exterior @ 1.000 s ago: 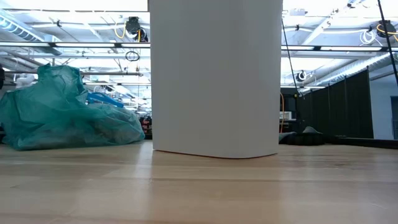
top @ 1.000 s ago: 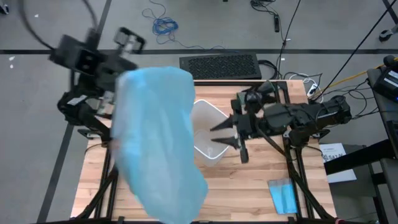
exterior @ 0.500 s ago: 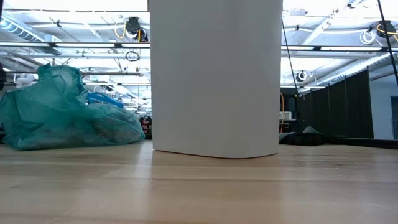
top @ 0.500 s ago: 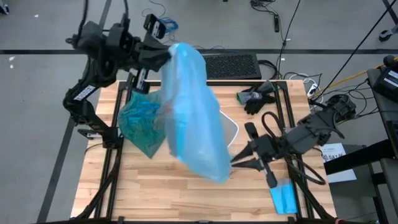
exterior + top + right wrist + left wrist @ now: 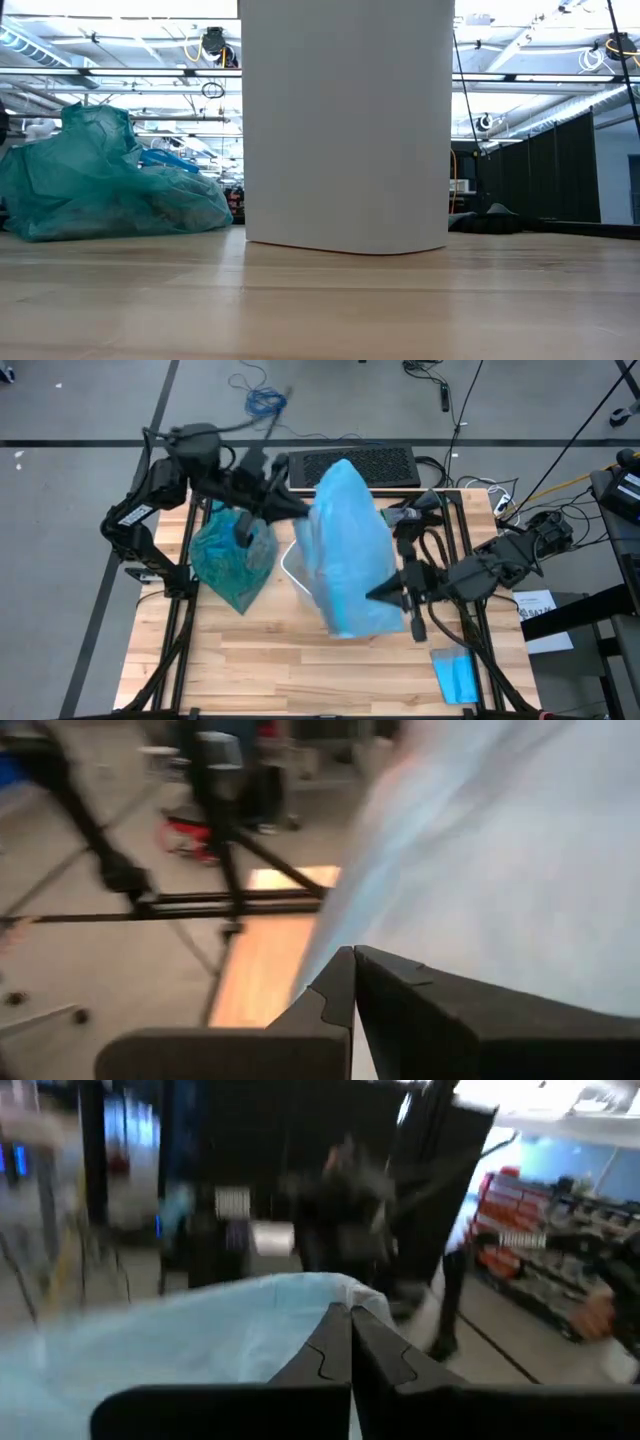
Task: Place trash/remove bag and relplace
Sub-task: Insert the new blue trash bag into the trash bin
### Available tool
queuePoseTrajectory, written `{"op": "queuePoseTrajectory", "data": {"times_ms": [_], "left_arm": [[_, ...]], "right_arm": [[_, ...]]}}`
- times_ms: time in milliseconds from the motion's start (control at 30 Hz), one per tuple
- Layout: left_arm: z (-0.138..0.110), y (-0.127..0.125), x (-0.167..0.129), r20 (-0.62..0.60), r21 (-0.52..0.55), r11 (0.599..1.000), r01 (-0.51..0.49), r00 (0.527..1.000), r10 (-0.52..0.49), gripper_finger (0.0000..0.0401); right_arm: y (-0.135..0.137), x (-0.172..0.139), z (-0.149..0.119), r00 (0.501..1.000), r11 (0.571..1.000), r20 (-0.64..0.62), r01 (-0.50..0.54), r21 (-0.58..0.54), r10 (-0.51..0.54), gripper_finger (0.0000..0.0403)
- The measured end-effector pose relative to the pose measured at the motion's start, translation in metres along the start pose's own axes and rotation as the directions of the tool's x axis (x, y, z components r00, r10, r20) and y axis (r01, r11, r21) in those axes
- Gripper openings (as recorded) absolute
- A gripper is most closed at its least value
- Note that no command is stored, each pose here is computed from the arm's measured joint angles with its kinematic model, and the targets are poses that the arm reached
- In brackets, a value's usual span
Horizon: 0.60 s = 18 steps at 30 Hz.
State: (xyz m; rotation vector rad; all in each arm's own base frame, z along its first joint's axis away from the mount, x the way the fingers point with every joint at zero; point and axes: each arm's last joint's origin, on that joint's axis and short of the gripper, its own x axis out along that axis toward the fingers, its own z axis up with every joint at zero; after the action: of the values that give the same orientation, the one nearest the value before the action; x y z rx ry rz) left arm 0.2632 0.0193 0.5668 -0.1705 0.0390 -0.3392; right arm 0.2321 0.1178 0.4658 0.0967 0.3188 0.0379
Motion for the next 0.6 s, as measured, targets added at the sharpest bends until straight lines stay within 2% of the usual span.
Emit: {"op": "queuePoseTrajectory", "data": {"times_ms": [167,367,500,600], "left_arm": [[-0.018,-0.016,0.004,-0.162,-0.080,0.996,0.028,0.986,-0.041,0.0000],[-0.024,-0.047,-0.016,-0.250,-0.125,0.990,0.058,0.964,-0.088,0.0000],[-0.026,-0.061,-0.035,-0.300,-0.209,0.976,0.061,0.946,-0.123,0.0000],[-0.029,-0.070,-0.051,-0.346,-0.283,0.958,0.040,0.927,-0.142,0.0000]], "right_arm": [[-0.018,-0.017,-0.004,0.984,0.982,-0.034,0.177,0.070,-0.174,0.0000],[-0.027,-0.039,-0.003,0.975,0.968,-0.019,0.223,0.114,-0.223,0.0000],[-0.043,-0.034,-0.003,0.956,0.948,-0.050,0.293,0.123,-0.289,0.0000],[-0.057,-0.023,-0.002,0.955,0.948,-0.089,0.293,0.126,-0.284,0.0000]]}}
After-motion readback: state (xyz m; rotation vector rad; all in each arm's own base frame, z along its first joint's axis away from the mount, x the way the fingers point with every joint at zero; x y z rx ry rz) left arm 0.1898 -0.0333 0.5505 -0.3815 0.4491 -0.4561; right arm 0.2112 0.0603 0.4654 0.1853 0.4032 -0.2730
